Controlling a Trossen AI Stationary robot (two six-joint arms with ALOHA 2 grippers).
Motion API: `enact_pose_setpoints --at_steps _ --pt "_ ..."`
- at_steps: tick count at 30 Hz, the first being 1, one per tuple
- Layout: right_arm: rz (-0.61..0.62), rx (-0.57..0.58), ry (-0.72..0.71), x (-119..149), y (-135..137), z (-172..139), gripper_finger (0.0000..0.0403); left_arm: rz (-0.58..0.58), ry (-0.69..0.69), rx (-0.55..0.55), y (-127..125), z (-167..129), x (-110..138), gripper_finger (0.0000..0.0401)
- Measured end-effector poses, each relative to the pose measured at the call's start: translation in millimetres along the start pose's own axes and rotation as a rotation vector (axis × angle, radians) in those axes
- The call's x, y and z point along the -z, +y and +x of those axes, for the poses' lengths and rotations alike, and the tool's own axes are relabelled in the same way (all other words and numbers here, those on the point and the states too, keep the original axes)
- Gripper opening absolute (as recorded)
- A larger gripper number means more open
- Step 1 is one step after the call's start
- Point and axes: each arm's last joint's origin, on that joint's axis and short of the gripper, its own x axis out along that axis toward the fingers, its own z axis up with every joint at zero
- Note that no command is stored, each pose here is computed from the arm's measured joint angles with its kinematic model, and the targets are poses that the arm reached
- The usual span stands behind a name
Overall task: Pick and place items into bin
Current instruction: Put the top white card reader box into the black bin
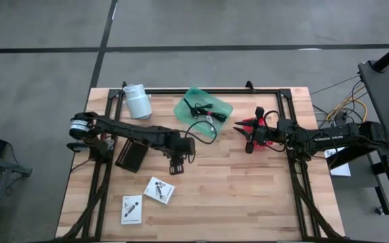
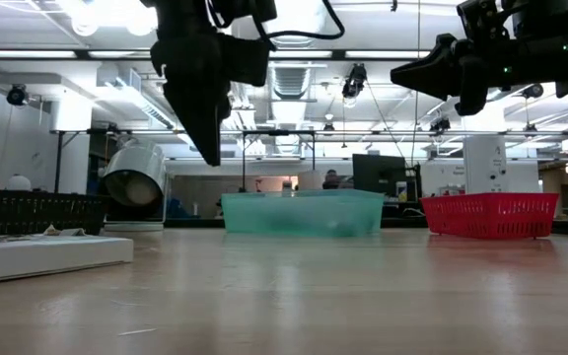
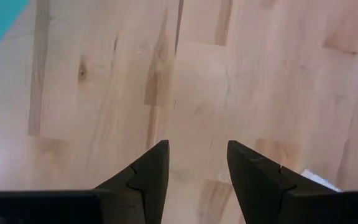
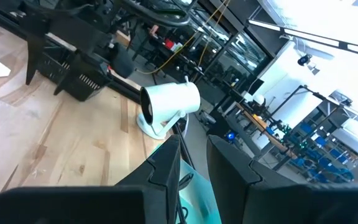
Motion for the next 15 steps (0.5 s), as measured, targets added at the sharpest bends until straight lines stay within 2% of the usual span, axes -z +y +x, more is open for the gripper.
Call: enact_pose_setpoints --at_steps 7,15 --pt "0.003 0.0 0.0 0.1 0.0 0.0 0.0068 -0.144 0.009 -0.003 -1.2 3.4 0.4 0.0147" --pt "0.037 -0.001 0.002 0.2 0.1 0.0 0.0068 -0.382 0.03 -0.005 -8.7 6.0 5.6 0.0147"
